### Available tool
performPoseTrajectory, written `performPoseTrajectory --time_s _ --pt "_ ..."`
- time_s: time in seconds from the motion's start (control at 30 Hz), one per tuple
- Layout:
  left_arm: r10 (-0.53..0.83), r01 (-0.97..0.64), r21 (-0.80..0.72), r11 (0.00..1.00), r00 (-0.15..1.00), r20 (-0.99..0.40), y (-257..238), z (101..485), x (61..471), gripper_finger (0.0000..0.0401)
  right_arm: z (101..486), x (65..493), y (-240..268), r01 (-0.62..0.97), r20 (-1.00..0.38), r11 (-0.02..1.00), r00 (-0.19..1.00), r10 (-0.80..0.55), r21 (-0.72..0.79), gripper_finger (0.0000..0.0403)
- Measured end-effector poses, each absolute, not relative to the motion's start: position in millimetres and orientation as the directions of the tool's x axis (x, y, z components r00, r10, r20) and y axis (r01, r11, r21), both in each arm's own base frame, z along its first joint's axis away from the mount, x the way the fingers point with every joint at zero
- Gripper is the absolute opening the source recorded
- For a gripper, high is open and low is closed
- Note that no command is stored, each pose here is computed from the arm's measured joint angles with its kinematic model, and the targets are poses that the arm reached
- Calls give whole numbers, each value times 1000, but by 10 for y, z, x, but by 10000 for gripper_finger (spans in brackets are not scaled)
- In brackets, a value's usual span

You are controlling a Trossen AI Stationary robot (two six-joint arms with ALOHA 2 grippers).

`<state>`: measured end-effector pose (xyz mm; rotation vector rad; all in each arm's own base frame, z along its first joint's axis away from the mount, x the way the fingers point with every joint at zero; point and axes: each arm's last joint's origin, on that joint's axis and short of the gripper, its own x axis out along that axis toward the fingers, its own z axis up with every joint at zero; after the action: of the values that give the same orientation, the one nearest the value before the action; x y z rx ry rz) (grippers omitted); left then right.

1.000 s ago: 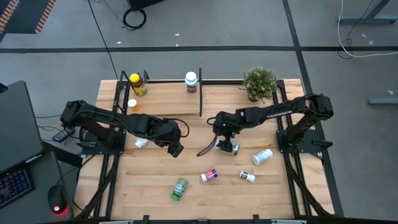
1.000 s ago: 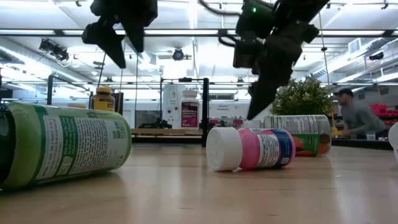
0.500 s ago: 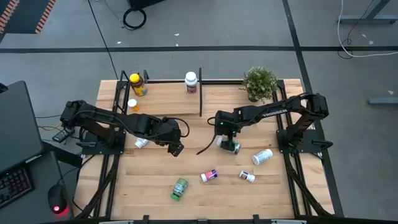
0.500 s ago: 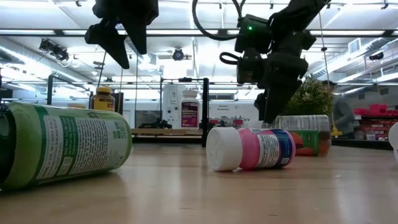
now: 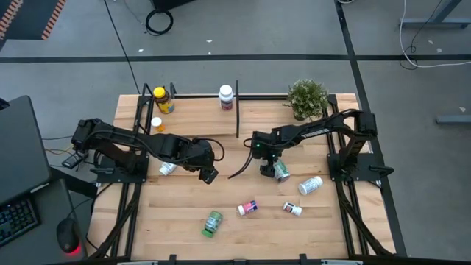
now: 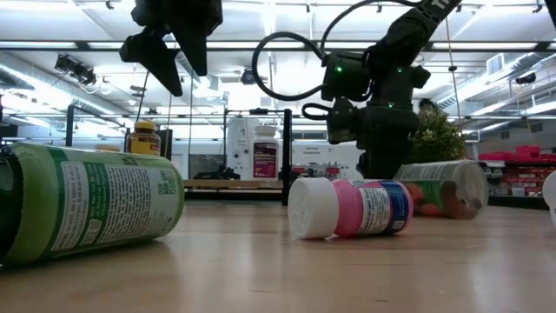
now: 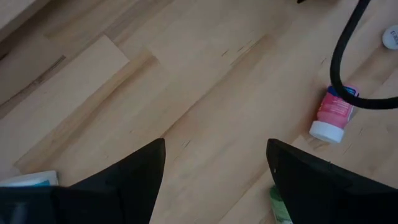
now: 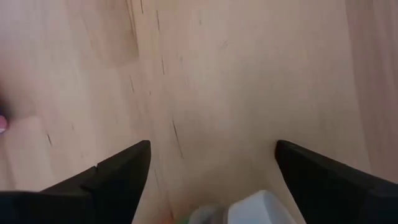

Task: Pick and place medicine bottles onto shelf by color
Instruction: Put the green medicine bottle on the shelf

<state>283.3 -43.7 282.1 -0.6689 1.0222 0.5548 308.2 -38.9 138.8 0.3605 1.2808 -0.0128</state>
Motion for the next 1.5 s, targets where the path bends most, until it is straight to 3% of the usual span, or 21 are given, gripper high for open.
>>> performPoseTrajectory --time_s 0.4,0.57,0.77,0.97,1.17,1.4,1.5 --pt "115 -726 -256 639 419 -901 -390 2822 2842 286 1766 2902 -660 400 -961 886 235 149 235 362" --pt "93 -756 -286 589 415 -905 -333 2821 2850 286 1750 2788 -678 513 -975 829 134 179 223 385" --pt "78 -728 -274 628 410 -909 -244 2820 2860 286 1758 2782 -638 618 -948 723 143 285 310 397" --pt "89 -702 -250 667 408 -909 -173 2820 2865 286 1788 2745 -668 648 -942 695 114 316 312 393" --pt "92 -704 -248 666 408 -909 -150 2820 2866 286 2038 2733 -755 591 -941 749 56 333 301 392" --pt "86 -716 -265 646 413 -907 -190 2822 2868 286 2422 2795 -698 393 -939 853 165 302 344 392" --pt "77 -708 -275 651 422 -903 -251 2825 2870 286 2493 2795 -594 346 -957 895 167 237 282 392"
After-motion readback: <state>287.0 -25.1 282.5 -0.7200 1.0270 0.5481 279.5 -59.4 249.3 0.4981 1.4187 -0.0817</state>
